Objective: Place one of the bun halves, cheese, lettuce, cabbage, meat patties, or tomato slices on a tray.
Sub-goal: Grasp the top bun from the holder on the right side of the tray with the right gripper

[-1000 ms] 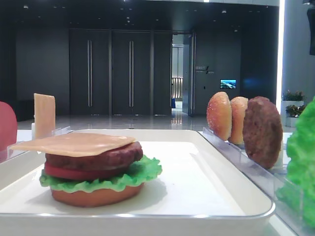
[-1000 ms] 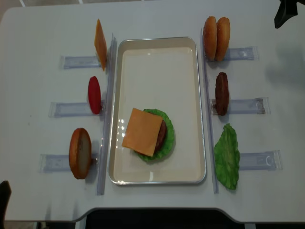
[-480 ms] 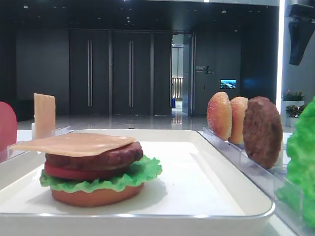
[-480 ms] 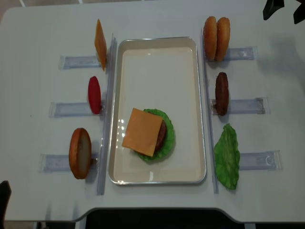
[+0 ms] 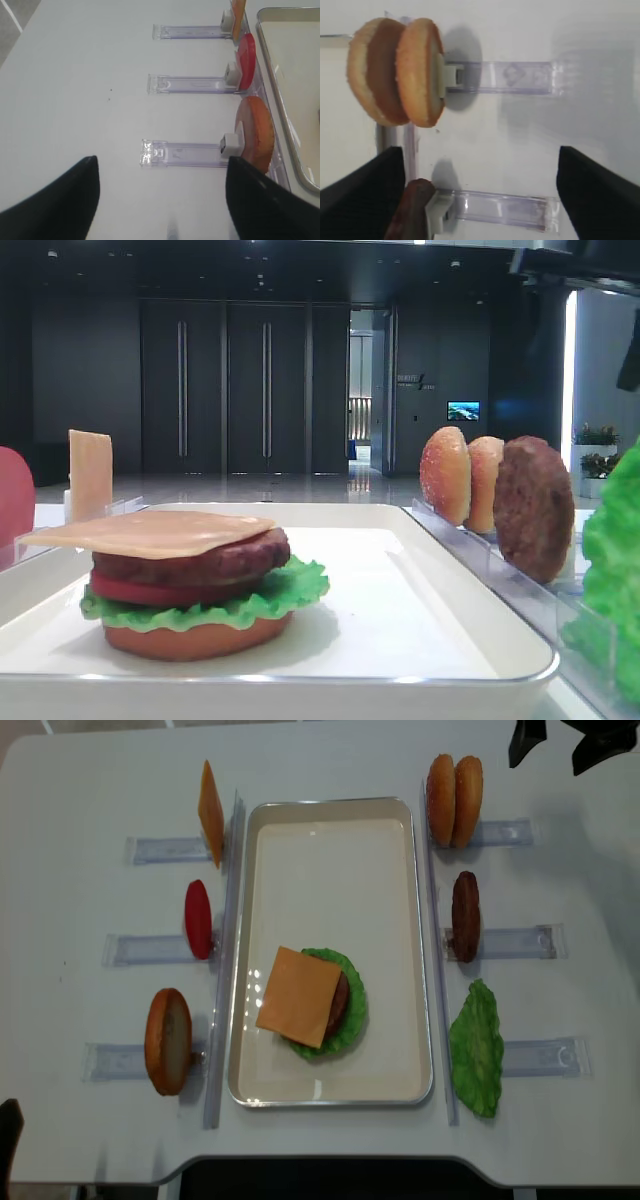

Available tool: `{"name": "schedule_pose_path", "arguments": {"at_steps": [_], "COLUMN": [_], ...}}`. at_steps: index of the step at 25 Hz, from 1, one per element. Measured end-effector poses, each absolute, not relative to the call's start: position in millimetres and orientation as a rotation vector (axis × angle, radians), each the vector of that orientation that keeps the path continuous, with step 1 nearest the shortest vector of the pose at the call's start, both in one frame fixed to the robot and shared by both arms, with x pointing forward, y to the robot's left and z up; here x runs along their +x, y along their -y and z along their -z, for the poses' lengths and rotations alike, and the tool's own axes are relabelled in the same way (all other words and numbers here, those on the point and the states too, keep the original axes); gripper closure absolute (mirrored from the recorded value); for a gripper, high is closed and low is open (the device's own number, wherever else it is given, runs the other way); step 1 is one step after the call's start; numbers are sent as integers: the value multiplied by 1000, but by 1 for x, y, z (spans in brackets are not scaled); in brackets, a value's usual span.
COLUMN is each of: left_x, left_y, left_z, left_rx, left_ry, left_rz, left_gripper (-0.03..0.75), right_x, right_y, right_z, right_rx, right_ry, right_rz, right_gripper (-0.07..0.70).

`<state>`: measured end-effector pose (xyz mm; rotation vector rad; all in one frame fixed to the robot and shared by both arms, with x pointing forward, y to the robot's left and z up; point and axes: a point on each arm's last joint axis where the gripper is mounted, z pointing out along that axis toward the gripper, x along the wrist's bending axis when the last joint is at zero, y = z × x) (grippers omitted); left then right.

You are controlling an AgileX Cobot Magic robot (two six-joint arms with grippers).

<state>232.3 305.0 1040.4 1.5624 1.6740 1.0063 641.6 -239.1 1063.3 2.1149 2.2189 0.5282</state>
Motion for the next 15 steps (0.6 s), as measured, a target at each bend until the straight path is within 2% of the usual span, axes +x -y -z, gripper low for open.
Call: {"name": "schedule_pose_path", "arguments": {"at_steps": [7,15], "left_x": [232,232], "left_y": [-305,-305], "left_z": [-1040,-1040], "left_rx": [1562,1562], "left_ry": [-1674,-1674], "left_rz": [-1006,-1006], "left_gripper": [118,118], "right_x": [634,626], "right_y": [182,138], "right_z": [-1065,-1068], "right_rx": [2132,2113], "right_ry": [-2197,-2183], "right_rz": [-597,-717], "right_gripper": [48,48]}}
